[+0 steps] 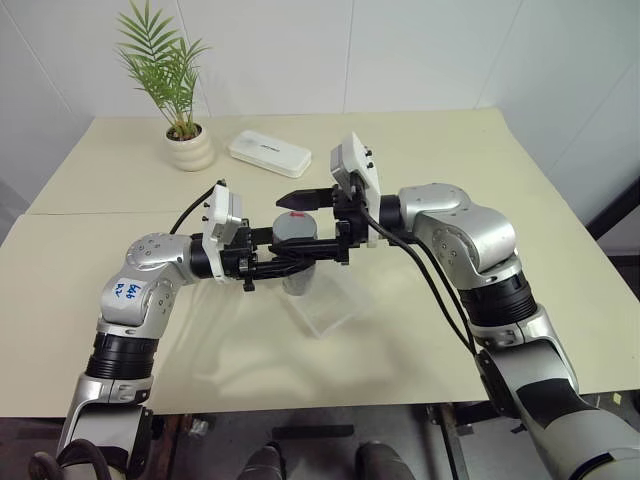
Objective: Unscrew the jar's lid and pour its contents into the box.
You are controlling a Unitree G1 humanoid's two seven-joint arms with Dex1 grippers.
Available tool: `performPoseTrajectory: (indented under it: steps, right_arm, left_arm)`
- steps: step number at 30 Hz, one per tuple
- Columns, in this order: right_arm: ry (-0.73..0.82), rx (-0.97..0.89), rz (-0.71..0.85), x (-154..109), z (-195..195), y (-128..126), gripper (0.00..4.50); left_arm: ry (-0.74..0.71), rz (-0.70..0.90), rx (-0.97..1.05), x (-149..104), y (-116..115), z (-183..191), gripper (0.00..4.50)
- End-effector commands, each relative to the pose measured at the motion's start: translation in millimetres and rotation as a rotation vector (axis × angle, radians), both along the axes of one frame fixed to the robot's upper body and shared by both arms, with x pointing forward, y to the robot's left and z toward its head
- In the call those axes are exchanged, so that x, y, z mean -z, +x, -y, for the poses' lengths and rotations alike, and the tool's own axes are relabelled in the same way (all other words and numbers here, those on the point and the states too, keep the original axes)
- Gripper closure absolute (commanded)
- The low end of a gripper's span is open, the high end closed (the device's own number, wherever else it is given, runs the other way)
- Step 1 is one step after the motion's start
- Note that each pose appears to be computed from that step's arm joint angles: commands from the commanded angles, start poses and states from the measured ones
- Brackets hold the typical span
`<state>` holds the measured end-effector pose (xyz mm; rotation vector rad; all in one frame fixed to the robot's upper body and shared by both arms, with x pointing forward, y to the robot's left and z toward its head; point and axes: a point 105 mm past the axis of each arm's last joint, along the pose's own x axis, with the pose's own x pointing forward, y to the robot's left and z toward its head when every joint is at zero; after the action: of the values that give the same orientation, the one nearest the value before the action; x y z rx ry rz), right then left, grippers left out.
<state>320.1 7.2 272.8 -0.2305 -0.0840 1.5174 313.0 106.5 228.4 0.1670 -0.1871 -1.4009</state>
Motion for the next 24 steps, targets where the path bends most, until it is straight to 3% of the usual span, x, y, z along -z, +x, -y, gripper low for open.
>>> performPoseTrajectory:
  steps: [1, 24]
  right_arm:
    - [0.055, -0.01, 0.056, -20, 4, -3, 0.02]
    - [0.032, 0.016, 0.011, -13, 37, 1, 0.02]
  left_arm:
    - [-0.006, 0.043, 0.031, -9, -7, 2, 2.45]
    - [-0.006, 0.047, 0.017, -9, -6, -1, 2.45]
